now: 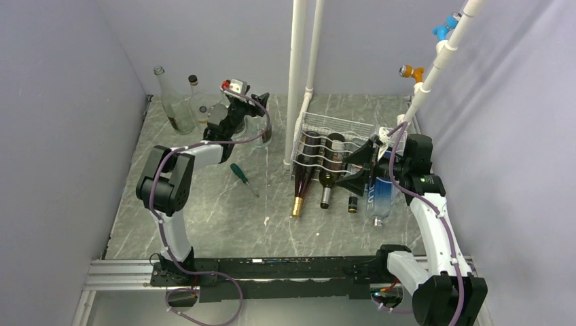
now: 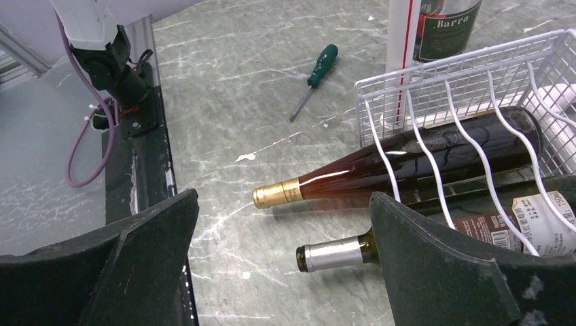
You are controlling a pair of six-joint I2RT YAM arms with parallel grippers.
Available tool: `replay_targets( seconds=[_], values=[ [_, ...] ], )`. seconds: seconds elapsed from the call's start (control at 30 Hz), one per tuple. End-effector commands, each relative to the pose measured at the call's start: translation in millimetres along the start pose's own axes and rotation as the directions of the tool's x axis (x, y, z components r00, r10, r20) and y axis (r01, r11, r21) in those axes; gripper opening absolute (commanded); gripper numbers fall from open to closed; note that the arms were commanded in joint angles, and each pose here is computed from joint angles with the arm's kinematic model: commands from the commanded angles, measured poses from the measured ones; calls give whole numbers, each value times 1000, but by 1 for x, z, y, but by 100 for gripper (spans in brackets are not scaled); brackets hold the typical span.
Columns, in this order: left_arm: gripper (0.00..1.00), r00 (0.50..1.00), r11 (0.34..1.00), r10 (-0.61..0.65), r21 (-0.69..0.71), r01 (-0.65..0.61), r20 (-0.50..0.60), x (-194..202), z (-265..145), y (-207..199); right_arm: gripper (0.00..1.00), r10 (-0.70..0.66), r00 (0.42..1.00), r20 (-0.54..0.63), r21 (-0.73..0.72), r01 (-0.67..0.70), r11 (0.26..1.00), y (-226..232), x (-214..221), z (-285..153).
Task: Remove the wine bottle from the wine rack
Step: Place the wine bottle at the center of the board, then pick up the wine bottle from the wine rack.
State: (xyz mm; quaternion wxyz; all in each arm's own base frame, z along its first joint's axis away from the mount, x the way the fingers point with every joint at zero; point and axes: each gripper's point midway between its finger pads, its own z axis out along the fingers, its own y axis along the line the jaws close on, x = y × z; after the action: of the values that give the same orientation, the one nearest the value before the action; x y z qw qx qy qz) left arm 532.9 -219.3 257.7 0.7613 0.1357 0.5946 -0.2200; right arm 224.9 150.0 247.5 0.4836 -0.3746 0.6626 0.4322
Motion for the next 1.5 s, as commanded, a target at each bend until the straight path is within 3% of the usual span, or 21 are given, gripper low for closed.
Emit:
replay_targets(
  seconds=[0.0,0.27,0.47,0.73,0.93,1.17,1.47],
  values=[
    [83,990,1000,10,11,-12,142,-65,-8,-7,100,-66,998,12,-6,66,998,2,-8,0],
    [99,989,999,-13,-45,20,149,-90,-42,-6,100,-79,997,8,-1,79,997,2,-7,-1],
    [100,990,994,-76,-72,85,122,-98,-75,-9,100,-90,996,0,10,90,996,0,-6,-1],
    [100,971,963,-238,-125,238,9,-68,-146,-19,100,-111,994,-19,33,112,993,-4,0,-2],
    [99,926,918,-364,-207,339,-97,-48,-188,-25,100,-124,991,-40,61,127,990,-11,4,-3],
    [99,858,848,-507,-229,479,-82,-44,-230,-38,100,-129,990,-57,73,133,988,-16,9,-4],
    [100,841,866,-498,-64,497,-212,-44,-245,-76,100,-130,990,-61,82,135,987,-19,11,-6]
  ],
)
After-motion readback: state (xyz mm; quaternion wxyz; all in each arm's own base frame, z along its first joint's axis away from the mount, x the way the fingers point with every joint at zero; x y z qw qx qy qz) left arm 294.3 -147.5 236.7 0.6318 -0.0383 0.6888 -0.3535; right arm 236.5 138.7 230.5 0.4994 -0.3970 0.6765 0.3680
